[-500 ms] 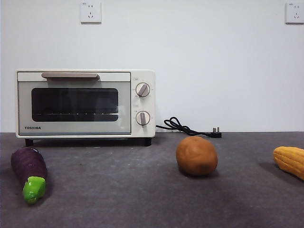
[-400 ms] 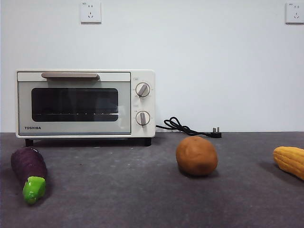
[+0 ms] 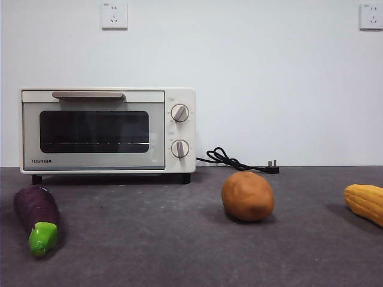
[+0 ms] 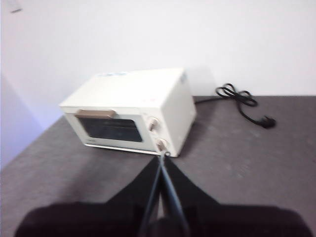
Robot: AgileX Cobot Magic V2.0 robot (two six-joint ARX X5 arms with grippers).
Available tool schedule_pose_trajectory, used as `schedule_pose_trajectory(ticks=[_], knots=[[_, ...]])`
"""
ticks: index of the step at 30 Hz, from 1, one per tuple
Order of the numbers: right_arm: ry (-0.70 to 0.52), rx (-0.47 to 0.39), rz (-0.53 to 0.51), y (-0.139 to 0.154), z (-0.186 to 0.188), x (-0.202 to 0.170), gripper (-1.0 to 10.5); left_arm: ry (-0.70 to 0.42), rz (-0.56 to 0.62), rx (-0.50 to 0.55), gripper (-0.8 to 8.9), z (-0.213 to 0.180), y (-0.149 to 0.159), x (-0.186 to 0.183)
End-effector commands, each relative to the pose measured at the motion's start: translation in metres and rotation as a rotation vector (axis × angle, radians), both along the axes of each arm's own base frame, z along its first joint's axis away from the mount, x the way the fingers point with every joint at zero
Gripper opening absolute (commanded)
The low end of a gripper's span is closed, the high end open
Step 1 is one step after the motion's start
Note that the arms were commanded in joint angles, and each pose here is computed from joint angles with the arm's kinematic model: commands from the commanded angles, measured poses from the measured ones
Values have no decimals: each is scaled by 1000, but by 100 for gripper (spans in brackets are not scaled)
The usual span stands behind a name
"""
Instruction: Take the eggplant from the table,put the eggplant in the oven
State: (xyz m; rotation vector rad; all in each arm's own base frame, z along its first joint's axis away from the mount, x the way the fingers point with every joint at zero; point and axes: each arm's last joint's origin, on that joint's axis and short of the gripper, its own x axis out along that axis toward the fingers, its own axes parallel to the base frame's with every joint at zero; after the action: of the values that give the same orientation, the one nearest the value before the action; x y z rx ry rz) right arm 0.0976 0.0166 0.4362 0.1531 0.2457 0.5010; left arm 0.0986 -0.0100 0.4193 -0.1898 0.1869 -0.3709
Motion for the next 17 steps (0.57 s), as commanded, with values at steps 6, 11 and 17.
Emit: schedule_pose_trajectory(ticks=[6, 11, 17], knots=[[16, 3, 186, 15, 38, 11, -2, -29, -81, 66, -6, 41, -7, 5], [71, -24, 284, 27, 48, 17, -2, -13, -112, 77, -5, 46, -11, 13], [112, -47, 354, 36, 56, 19, -1, 20, -126, 101, -5, 42, -12, 22]])
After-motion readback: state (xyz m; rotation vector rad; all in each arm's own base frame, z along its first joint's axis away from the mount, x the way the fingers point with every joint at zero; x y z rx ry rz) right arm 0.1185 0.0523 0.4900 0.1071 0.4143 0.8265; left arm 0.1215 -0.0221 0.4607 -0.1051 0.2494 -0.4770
